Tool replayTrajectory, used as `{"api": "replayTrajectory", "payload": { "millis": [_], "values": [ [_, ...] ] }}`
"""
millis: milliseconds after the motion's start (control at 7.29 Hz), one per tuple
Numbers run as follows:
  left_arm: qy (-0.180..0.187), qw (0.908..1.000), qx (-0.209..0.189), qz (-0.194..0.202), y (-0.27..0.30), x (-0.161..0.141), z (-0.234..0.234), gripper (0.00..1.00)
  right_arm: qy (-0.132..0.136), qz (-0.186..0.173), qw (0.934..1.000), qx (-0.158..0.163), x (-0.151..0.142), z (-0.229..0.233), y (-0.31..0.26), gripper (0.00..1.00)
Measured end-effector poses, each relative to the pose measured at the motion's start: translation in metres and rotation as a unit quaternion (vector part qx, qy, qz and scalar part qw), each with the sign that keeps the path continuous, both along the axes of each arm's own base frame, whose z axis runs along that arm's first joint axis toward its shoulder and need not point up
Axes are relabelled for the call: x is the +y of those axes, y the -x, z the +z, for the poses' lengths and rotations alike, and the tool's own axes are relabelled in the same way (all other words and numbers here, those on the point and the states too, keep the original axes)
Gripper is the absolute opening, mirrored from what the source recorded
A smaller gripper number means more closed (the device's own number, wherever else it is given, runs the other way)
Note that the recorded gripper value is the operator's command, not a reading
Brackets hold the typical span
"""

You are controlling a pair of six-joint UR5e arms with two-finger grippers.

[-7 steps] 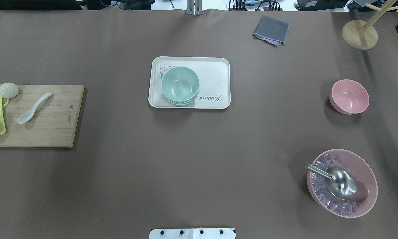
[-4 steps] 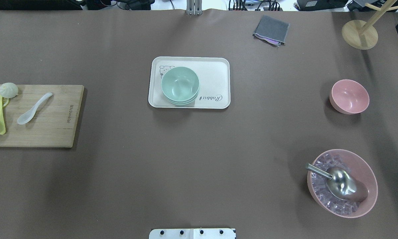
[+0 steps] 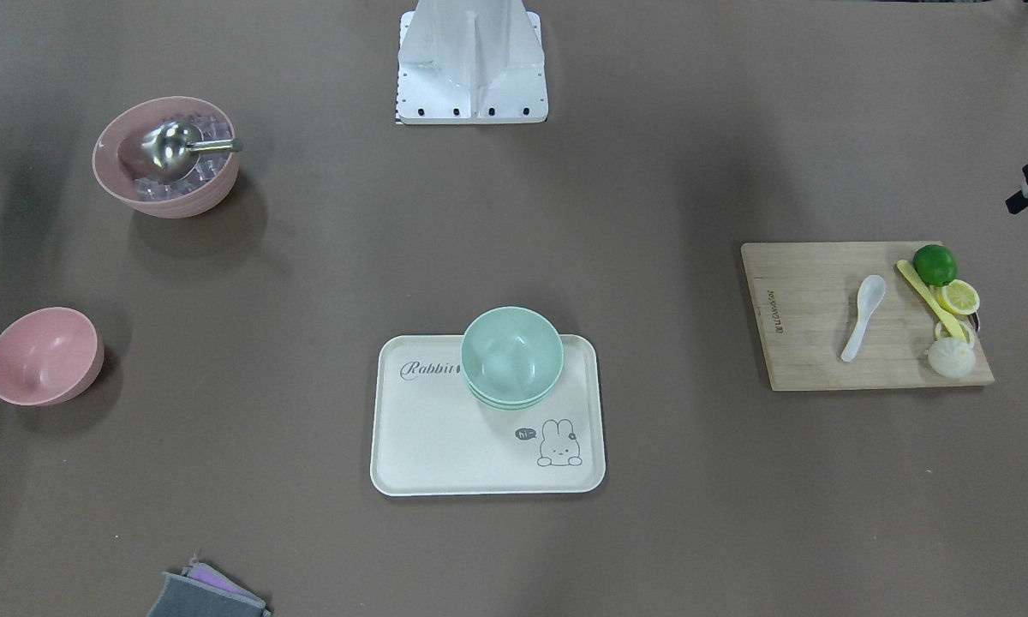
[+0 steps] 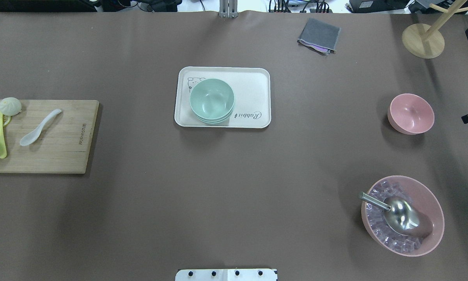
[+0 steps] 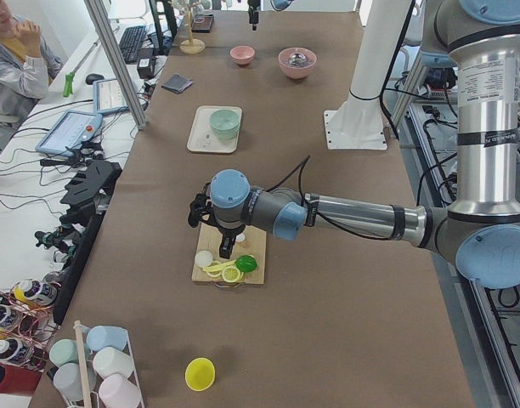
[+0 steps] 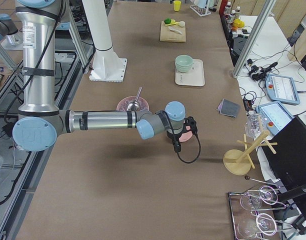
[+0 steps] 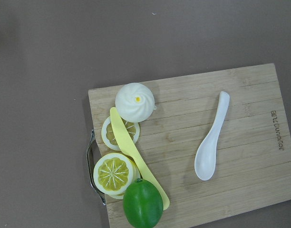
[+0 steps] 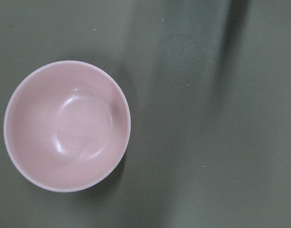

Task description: Stack pink bowl on green and place spoon

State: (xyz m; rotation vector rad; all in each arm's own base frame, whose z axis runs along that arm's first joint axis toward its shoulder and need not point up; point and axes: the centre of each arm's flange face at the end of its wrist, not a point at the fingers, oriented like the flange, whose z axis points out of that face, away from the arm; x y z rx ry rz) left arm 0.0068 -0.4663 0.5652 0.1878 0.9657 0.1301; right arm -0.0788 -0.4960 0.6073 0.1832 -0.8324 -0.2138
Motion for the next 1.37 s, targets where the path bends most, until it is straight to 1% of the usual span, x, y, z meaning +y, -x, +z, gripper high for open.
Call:
{"api": "replayTrajectory", "payload": {
  "millis": [275,549,686,824,961,1098,1373],
  "values": [
    [-0.002,1.0000,0.005,0.000,-0.001,-0.002,-0.006,0.98,0.017,-0.003,0.9999,0.000,-0.033,0.002,0.028,0.96],
    [-0.001,0.9999,0.017,-0.001,-0.003,-0.006,-0.015,0.98,0.039,0.000,0.9992,0.000,-0.052,-0.005,0.062,0.95],
    [-0.002,0.9998,0.019,-0.001,-0.004,-0.008,-0.018,0.98,0.046,-0.004,0.9989,0.003,-0.058,-0.002,0.075,0.84],
    [-0.002,0.9998,0.020,-0.001,-0.004,-0.009,-0.019,0.98,0.051,-0.007,0.9986,0.006,-0.064,0.001,0.085,0.61],
    [-0.003,0.9998,0.020,-0.001,-0.004,-0.009,-0.020,0.98,0.057,-0.010,0.9983,0.008,-0.069,0.005,0.090,0.29],
    [-0.003,0.9998,0.021,-0.001,-0.004,-0.010,-0.020,0.98,0.061,-0.011,0.9980,0.010,-0.071,0.010,0.094,0.00],
    [0.000,0.9998,0.021,0.000,-0.006,-0.010,-0.019,0.98,0.068,-0.013,0.9976,0.012,-0.071,0.014,0.097,0.00]
  ]
}}
